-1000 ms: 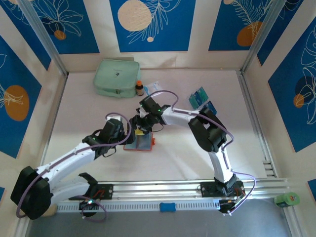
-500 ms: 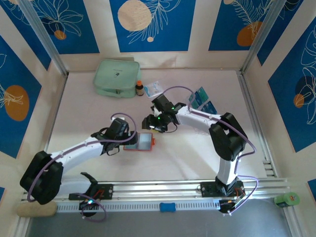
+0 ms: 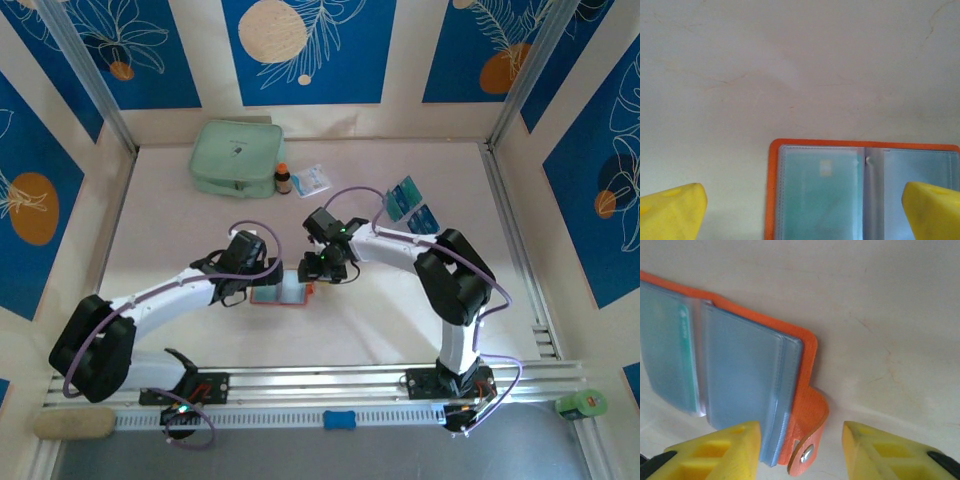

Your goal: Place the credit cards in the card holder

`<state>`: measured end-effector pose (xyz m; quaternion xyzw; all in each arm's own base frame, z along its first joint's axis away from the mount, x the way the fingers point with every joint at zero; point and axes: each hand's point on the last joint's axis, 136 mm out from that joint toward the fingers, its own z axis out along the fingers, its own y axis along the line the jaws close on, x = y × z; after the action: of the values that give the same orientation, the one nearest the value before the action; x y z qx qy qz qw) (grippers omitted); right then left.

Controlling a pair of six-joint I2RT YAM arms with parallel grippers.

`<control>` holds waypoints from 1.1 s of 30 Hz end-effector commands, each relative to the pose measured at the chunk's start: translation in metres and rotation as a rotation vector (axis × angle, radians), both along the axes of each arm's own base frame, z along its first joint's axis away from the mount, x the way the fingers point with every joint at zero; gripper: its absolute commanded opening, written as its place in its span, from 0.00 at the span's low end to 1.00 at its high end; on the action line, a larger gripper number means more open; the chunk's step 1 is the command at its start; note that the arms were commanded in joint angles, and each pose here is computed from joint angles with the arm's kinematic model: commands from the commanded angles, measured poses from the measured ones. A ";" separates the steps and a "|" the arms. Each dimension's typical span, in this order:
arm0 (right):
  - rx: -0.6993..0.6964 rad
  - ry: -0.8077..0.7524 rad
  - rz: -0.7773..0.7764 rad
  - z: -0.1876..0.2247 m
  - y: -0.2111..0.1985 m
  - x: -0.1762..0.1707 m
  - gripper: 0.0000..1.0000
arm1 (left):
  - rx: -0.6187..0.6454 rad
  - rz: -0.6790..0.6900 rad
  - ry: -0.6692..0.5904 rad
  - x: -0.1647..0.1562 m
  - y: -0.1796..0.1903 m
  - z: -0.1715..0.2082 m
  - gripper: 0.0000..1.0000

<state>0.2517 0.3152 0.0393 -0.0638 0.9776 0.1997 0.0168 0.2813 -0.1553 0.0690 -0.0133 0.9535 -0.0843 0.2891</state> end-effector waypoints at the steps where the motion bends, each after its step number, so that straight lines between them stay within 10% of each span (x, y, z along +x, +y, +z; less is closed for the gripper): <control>1: -0.043 0.010 0.010 -0.006 -0.007 -0.003 0.32 | 0.027 0.016 -0.005 0.005 0.005 0.006 1.00; 7: -0.065 0.000 -0.008 -0.005 -0.020 -0.002 0.03 | 0.017 0.013 -0.007 0.006 0.003 0.008 1.00; 21: -0.086 0.004 -0.072 -0.005 -0.063 -0.002 0.00 | 0.002 0.005 -0.018 0.008 0.000 0.014 1.00; 33: -0.044 -0.136 -0.081 0.058 -0.078 0.025 0.56 | 0.014 -0.015 -0.105 0.016 0.001 0.036 1.00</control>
<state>0.2664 0.2425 0.0639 -0.0304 0.9837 0.1684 0.0545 0.2866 -0.1567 0.0847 -0.0071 0.9474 -0.0874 0.3078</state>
